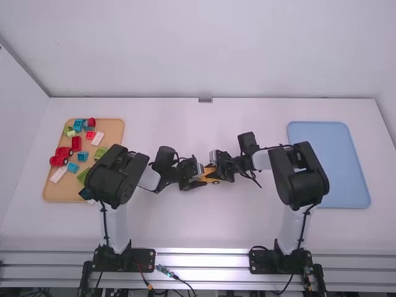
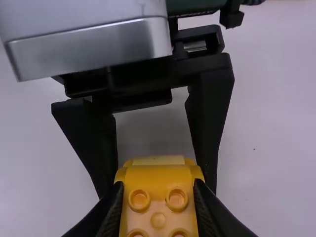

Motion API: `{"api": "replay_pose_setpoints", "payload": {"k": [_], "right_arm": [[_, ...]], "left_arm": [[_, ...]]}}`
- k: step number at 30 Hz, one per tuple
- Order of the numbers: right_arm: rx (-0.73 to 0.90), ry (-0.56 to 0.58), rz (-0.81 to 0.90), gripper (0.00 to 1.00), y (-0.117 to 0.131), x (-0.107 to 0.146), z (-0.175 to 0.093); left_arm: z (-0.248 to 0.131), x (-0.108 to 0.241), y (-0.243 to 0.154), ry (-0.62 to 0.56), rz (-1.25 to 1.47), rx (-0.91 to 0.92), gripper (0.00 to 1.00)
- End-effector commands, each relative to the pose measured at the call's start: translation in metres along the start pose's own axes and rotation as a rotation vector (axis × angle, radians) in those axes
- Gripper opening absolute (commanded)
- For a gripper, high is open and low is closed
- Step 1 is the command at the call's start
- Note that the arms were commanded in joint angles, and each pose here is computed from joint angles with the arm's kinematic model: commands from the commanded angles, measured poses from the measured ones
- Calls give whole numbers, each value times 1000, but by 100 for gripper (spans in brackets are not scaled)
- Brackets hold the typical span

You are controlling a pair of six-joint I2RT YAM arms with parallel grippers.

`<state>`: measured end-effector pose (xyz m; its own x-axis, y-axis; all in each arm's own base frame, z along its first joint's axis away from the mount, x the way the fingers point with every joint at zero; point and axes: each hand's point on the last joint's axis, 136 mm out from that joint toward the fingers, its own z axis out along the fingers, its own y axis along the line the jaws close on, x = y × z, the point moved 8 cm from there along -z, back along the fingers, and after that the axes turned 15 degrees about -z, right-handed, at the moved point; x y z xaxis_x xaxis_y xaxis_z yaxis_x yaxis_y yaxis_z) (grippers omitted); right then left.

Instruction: Assemble lego blocks to make yellow taxi

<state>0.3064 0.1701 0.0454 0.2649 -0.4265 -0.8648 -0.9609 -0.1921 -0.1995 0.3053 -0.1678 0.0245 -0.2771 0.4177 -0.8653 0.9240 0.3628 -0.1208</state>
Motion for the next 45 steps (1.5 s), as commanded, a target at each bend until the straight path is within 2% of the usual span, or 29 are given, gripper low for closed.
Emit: {"api": "replay_pose_setpoints", "payload": {"k": [1,6,8,10,11,12,16,22,27,32,34,35,36,38,39,40,45], "right_arm": [[-35,162,119,25,17,35,-2],[-68,157,96,33,13,28,-3],[-75,137,91,45,10,25,-6],[-86,117,66,69,10,22,-8],[-90,103,54,87,9,21,-10],[-95,86,40,98,9,19,-13],[-89,36,20,99,5,15,-22],[-56,-44,-72,99,-7,-3,-58],[5,-23,-80,99,-18,-11,-87],[115,12,31,99,-34,-8,-110],[177,75,104,99,-45,-1,-120],[198,110,132,99,-49,2,-122],[205,120,139,99,-51,2,-123],[240,188,186,99,-58,6,-123],[248,214,193,99,-60,6,-121],[253,225,193,99,-62,6,-120],[284,273,209,99,-70,-1,-115]], "left_arm": [[-4,19,16,85,-60,-136,27],[-5,19,16,86,-62,-136,27],[-4,20,16,89,-64,-134,27],[-4,20,16,91,-66,-134,27],[-5,21,16,93,-68,-133,27],[-5,21,16,95,-70,-132,27],[-5,22,15,98,-70,-131,27],[-4,22,15,101,-73,-129,28],[-4,24,13,112,-81,-120,34],[-5,30,3,114,5,-85,34],[-8,31,1,98,16,-96,45],[-7,31,-1,91,24,-96,52],[-7,31,-1,89,26,-96,54],[-8,31,-2,77,41,-103,66],[-9,30,-3,73,45,-108,92],[-9,31,-3,74,42,-109,99],[-14,26,3,74,-32,-175,99]]}}
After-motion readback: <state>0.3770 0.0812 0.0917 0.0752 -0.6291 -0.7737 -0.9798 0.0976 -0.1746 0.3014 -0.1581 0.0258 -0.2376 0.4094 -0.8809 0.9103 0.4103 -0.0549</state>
